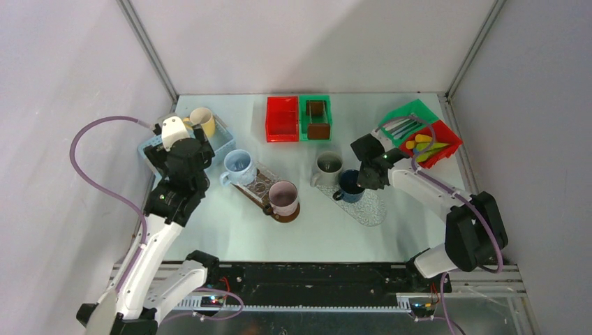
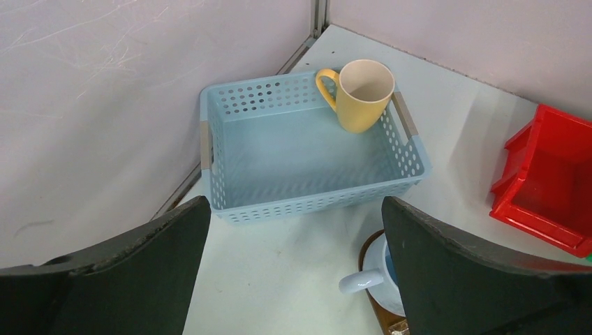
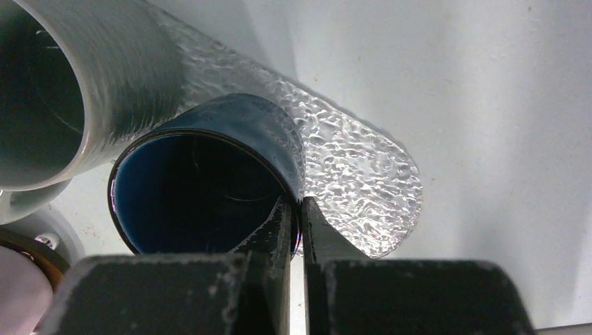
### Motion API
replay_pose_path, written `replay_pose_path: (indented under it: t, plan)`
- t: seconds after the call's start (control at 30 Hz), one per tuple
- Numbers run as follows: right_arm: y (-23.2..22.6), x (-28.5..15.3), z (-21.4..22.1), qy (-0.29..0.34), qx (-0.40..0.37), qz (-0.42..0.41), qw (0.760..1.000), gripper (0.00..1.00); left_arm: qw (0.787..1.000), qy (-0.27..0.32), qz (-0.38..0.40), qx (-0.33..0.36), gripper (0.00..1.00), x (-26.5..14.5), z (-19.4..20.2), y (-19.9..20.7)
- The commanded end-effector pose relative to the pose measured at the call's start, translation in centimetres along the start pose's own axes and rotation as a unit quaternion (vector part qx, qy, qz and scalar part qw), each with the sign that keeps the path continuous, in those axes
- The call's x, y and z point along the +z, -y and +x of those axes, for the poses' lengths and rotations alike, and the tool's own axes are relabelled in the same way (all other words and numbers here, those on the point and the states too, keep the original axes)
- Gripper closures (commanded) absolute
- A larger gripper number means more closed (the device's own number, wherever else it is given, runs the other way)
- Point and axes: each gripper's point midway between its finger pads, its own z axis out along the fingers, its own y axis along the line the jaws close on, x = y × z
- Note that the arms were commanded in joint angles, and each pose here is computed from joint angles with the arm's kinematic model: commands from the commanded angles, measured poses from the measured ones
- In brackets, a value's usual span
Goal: Prepare toiletry sets of a toothbrush and toothpaste on the tray
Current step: Adjust the cup on the tray.
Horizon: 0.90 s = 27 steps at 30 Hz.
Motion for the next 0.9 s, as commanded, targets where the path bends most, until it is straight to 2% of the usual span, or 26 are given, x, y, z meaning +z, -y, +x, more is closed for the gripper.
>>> replay_pose_path:
  t: [0.0,0.37,0.5,0.87]
  plan:
    - [-2.22,-0.59,-2.18,0.028,0.016,-0.041,0.999,1.0,1.0,0.016,-0.013,-0.009,0.0,0.07,-0.77,-0.55]
    - [-1.83,-0.19,-2.02,0.019,0.006,-0.023,1.0,1.0,1.0,0.015,-0.014,-0.006,0.0,0.17,-0.64,-0.54]
    - [-1.96,-0.36,-2.23,0.02,0.003,-0.02,1.0,0.92,1.0,0.016,-0.014,-0.007,0.0,0.14,-0.7,-0.59]
    - [-2.08,-0.12,-2.18,0.017,-0.017,-0.019,1.0,0.9,1.0,0.016,-0.013,-0.006,0.0,0.2,-0.66,-0.57]
